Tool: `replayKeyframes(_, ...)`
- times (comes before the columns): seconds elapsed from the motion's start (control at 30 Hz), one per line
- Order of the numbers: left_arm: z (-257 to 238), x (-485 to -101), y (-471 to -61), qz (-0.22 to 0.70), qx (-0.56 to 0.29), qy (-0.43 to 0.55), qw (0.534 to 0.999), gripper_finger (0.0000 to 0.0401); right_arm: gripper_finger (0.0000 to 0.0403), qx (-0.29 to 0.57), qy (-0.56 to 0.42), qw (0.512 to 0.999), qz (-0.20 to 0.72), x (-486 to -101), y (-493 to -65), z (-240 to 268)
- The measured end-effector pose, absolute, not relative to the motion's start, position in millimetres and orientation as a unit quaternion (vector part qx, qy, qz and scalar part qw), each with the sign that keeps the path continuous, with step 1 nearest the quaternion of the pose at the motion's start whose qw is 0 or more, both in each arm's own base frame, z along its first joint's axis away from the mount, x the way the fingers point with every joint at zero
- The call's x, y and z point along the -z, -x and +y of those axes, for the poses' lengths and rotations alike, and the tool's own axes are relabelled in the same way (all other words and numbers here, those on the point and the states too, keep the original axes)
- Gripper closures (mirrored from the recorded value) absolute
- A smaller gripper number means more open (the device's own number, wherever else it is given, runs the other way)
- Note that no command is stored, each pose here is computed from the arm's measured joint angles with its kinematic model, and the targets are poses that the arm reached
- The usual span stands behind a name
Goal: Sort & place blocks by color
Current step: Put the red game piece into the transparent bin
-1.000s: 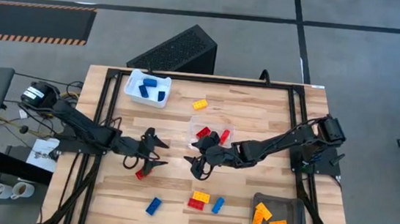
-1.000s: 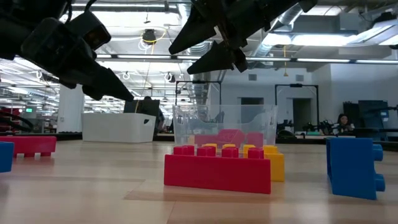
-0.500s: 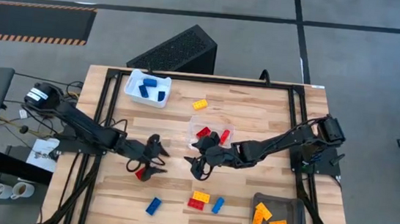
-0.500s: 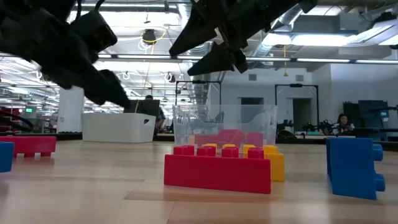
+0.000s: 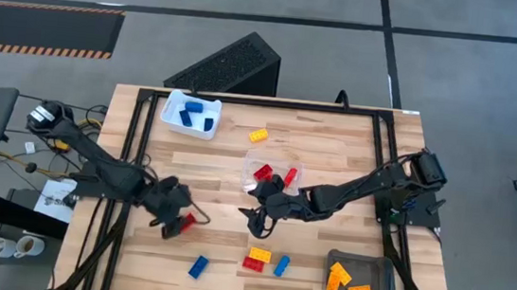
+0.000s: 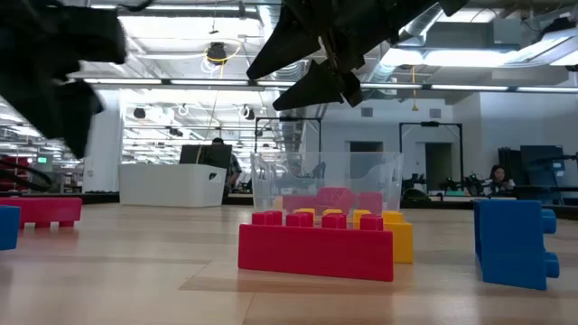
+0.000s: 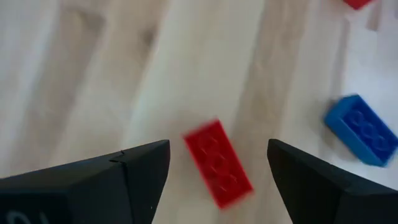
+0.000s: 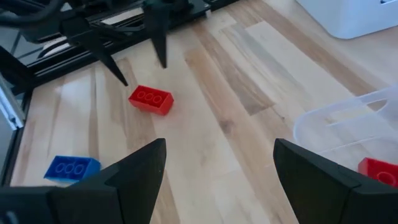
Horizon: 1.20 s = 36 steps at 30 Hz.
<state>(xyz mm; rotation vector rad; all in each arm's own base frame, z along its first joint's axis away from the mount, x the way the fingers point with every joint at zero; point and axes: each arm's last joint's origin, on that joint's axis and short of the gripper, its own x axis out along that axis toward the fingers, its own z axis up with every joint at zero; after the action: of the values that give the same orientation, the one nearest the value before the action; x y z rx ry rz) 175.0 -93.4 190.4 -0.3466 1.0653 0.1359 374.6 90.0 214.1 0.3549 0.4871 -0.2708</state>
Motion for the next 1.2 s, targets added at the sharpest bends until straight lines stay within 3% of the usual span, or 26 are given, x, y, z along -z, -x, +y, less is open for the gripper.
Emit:
replayKeyframes(0.4,-118,-184,-156,0.451,-0.11,0.182,0.867,0.0154,0.0085,0.127,-0.191,0.948,0.222,-217,-376,94)
replayKeyframes(0.67,-120,-179,-158,0.436,-0.134,0.155,0.876,0.012,0.0085,0.126,-0.186,0.948,0.224,-217,-376,94)
replayKeyframes(0.97,-131,-148,-167,0.491,-0.157,0.152,0.844,0.0078,0.0085,0.127,-0.182,0.947,0.23,-216,-375,94)
replayKeyframes(1.2,-134,-121,-172,0.532,-0.187,0.109,0.819,0.0082,0.0085,0.127,-0.183,0.947,0.229,-216,-375,94)
